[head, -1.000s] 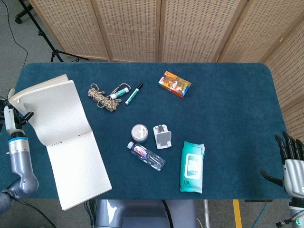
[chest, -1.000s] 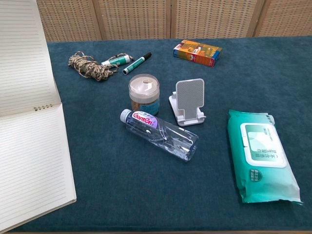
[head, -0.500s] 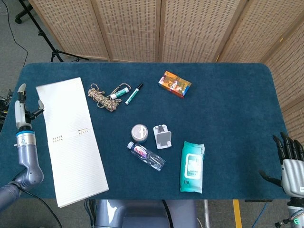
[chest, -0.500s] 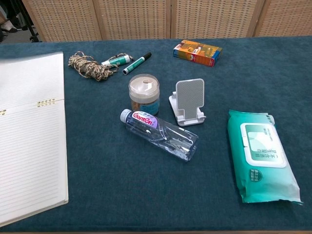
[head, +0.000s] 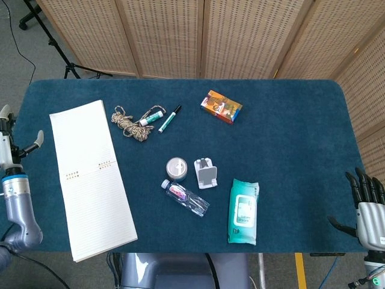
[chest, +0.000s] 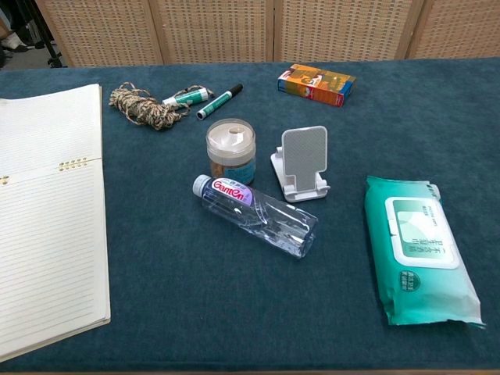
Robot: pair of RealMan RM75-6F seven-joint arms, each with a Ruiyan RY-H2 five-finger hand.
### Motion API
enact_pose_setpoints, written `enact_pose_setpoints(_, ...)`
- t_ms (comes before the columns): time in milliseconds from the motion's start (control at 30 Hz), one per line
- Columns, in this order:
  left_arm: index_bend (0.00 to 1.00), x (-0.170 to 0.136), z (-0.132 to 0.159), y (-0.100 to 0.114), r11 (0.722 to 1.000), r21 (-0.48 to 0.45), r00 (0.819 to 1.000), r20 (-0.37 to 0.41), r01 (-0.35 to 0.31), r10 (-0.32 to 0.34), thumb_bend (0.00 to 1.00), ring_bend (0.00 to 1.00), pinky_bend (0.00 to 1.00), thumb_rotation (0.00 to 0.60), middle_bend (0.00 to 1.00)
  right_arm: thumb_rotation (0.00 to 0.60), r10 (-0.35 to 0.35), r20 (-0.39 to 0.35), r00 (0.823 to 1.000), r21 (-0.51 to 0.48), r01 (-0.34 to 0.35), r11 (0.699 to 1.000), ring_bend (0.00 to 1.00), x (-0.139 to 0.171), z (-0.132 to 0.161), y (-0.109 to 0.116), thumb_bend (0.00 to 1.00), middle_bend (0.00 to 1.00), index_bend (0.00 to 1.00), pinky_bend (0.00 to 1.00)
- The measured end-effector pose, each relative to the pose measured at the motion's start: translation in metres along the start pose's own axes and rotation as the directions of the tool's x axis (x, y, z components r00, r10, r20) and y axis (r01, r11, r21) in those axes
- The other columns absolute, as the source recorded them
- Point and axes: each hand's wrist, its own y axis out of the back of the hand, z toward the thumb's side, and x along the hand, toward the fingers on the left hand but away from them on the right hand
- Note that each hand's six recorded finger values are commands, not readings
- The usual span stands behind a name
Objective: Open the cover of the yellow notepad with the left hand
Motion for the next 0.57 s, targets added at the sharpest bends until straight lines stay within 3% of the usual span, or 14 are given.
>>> enact_pose_setpoints(133, 0.00, -0.025, 0.005, 0.012, 0.989, 0.134, 0.996, 0.051, 0.062, -0.069, 0.00, 0.00, 0.00, 0.600, 0.00, 0.600, -0.001, -0.001, 1.000, -0.003, 0.001, 1.000, 0.00, 0.000, 0.000, 0.000, 0.00, 0.00, 0.00, 0.00)
enact_pose_setpoints(300, 0.00, -0.057, 0.009, 0.030, 0.930, 0.348, 0.986, 0.073, 0.118, -0.153, 0.00, 0.00, 0.00, 0.600, 0.00, 0.600, -0.003, -0.005, 1.000, -0.008, 0.003, 1.000, 0.00, 0.001, 0.001, 0.001, 0.00, 0.00, 0.00, 0.00)
enact_pose_setpoints(400, 0.00, -0.078, 0.011, 0.038, 0.869, 0.470, 0.978, 0.049, 0.157, -0.203, 0.00, 0.00, 0.00, 0.600, 0.00, 0.600, -0.006, -0.009, 1.000, -0.009, 0.006, 1.000, 0.00, 0.001, 0.002, 0.002, 0.00, 0.00, 0.00, 0.00)
enact_pose_setpoints(567, 0.00, -0.110, 0.015, 0.048, 0.739, 0.646, 0.970, -0.008, 0.192, -0.245, 0.00, 0.00, 0.00, 0.600, 0.00, 0.600, -0.013, -0.011, 1.000, -0.013, 0.012, 1.000, 0.00, 0.002, 0.001, 0.004, 0.00, 0.00, 0.00, 0.00)
